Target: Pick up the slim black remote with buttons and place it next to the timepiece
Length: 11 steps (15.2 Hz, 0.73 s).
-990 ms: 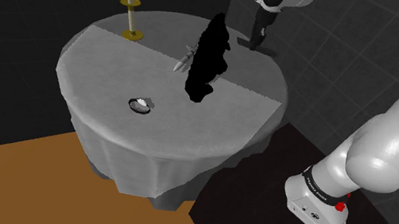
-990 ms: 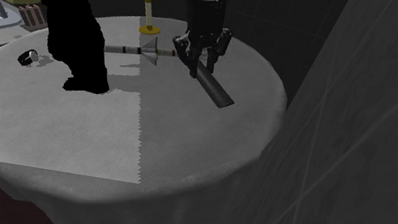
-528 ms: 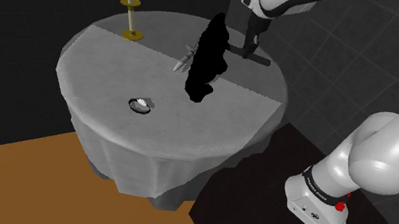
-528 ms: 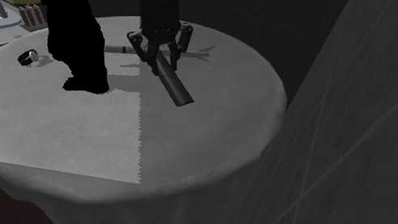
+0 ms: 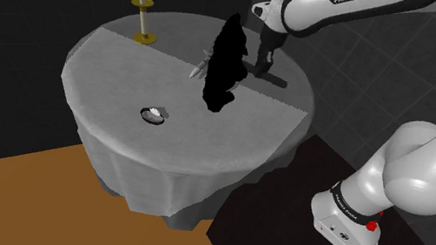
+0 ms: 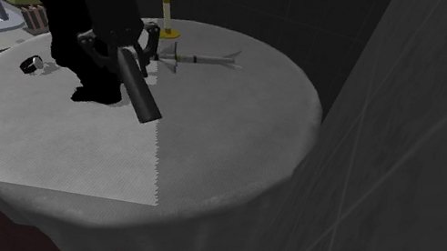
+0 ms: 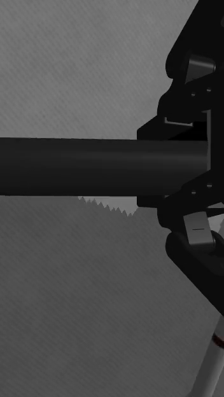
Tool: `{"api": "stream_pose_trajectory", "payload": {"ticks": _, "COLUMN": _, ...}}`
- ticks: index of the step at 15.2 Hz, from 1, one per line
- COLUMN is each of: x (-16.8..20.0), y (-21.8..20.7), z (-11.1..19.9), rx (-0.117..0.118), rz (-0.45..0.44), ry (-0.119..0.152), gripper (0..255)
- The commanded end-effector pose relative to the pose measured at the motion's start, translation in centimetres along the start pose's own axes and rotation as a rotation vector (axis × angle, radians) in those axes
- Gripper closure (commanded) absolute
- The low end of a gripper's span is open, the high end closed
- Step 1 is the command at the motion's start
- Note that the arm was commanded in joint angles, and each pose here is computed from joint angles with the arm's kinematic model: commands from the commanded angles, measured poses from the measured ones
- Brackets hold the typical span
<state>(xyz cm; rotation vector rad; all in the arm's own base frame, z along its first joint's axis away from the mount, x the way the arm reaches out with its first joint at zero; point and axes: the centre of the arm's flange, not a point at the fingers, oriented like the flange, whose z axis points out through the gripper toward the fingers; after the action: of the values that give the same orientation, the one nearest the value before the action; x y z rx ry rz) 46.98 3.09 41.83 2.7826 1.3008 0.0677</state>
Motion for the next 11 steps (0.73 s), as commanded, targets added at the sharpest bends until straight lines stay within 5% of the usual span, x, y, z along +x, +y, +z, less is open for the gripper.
{"api": "stream_pose_trajectory", "payload": {"ticks": 1, "x": 1.2, "y": -2.5, "z": -0.3, "rx": 0.000, "rz": 0.000, "ry": -0.001, "gripper": 255}}
{"api": "stream_pose_trajectory", "payload": {"ticks": 11, "x": 6.7, "y": -14.5, "z": -1.3, "rx": 0.000, "rz": 0.000, "ry": -0.001, "gripper": 255}}
